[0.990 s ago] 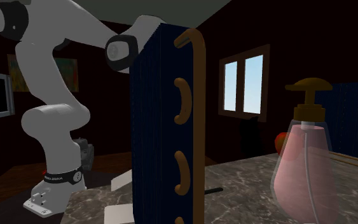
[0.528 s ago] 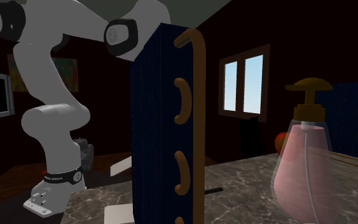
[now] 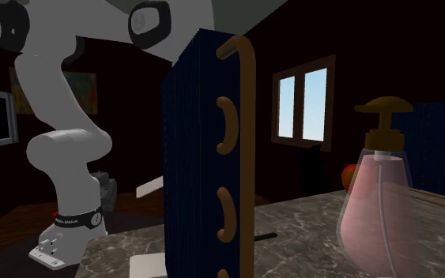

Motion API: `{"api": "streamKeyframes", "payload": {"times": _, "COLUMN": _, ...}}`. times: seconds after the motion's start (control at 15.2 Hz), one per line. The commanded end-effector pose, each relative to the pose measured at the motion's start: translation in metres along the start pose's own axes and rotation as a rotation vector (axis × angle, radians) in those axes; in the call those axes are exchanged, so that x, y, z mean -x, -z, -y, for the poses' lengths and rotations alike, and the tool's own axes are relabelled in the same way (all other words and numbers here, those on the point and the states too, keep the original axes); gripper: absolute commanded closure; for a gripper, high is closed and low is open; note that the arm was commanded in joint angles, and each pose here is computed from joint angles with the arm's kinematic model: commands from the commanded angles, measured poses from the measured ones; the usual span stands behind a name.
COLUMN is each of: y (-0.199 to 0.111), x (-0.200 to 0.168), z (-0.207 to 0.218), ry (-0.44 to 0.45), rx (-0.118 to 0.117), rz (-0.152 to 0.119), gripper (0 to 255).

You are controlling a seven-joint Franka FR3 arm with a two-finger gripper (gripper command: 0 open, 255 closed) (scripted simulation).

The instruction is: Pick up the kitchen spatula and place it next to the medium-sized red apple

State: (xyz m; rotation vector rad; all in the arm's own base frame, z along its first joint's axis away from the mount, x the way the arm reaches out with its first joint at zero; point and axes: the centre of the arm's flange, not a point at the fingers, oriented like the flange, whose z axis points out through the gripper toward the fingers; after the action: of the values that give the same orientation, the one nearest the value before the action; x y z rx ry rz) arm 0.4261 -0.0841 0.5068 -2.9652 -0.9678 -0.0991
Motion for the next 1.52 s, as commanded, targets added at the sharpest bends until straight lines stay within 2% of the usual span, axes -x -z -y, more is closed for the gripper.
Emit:
{"api": "streamKeyframes", "payload": {"times": 0.0, "y": 0.011, "x": -0.001, "z": 0.001, "ry": 0.0, "rx": 0.0, "rz": 0.001, "gripper": 255}}
{"api": "streamKeyframes", "payload": {"times": 0.13, "y": 0.02, "x": -0.001, "z": 0.001, "ry": 0.0, "rx": 0.0, "rz": 0.001, "gripper": 255}}
{"api": "streamKeyframes", "payload": {"times": 1.45, "y": 0.003, "x": -0.265, "z": -0.01, "ry": 0.0, "rx": 0.0, "rz": 0.001, "gripper": 255}}
